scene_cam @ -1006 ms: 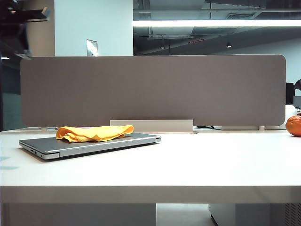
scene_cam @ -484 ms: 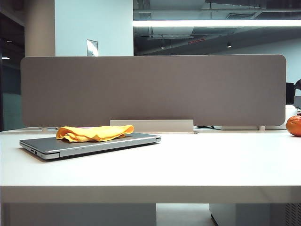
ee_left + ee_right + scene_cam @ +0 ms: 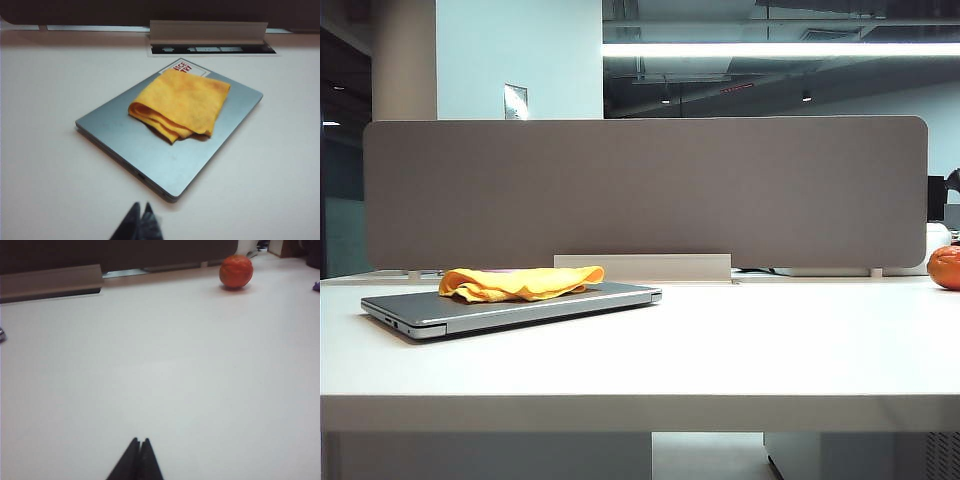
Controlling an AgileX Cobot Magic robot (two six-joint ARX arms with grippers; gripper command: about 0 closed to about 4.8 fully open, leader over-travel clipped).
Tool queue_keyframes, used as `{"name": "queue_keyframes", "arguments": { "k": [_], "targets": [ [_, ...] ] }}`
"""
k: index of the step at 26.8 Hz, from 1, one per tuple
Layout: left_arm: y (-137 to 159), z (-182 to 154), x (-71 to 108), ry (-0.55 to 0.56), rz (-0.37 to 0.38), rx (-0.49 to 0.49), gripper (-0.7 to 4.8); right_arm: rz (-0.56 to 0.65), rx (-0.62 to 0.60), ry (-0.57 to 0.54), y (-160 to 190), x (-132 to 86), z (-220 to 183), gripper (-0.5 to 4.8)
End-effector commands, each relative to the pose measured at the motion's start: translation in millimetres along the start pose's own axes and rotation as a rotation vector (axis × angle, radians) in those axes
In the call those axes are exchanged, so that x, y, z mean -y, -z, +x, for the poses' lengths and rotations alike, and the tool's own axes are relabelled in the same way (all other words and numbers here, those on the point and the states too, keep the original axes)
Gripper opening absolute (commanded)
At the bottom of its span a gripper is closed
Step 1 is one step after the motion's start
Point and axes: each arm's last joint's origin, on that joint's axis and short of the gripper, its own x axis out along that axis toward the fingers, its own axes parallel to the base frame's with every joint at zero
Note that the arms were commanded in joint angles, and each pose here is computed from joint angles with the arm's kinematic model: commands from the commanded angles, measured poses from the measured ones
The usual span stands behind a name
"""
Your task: Pick up the yellow rag and put it over the laptop.
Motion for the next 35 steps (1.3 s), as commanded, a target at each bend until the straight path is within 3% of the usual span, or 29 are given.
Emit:
{"name": "queue_keyframes", "arguments": {
  "k": [1,14,35],
  "targets": [
    [1.0,-2.0,0.0,0.004,-0.001,0.01,-0.06,0.0,-0.023,-0.008,3.5,-0.1,0.5,-0.05],
    [-0.4,-3.1,0.8,0.032,-0.001,0.026,-0.06,-0.058,-0.038,-0.111,4.6,-3.0,0.3,-0.05],
    [1.4,-3.0,0.7,0.031,0.0,0.008,-0.06,-0.077,0.081,-0.122,-7.2,-4.2,-0.3,-0.05]
  ]
}}
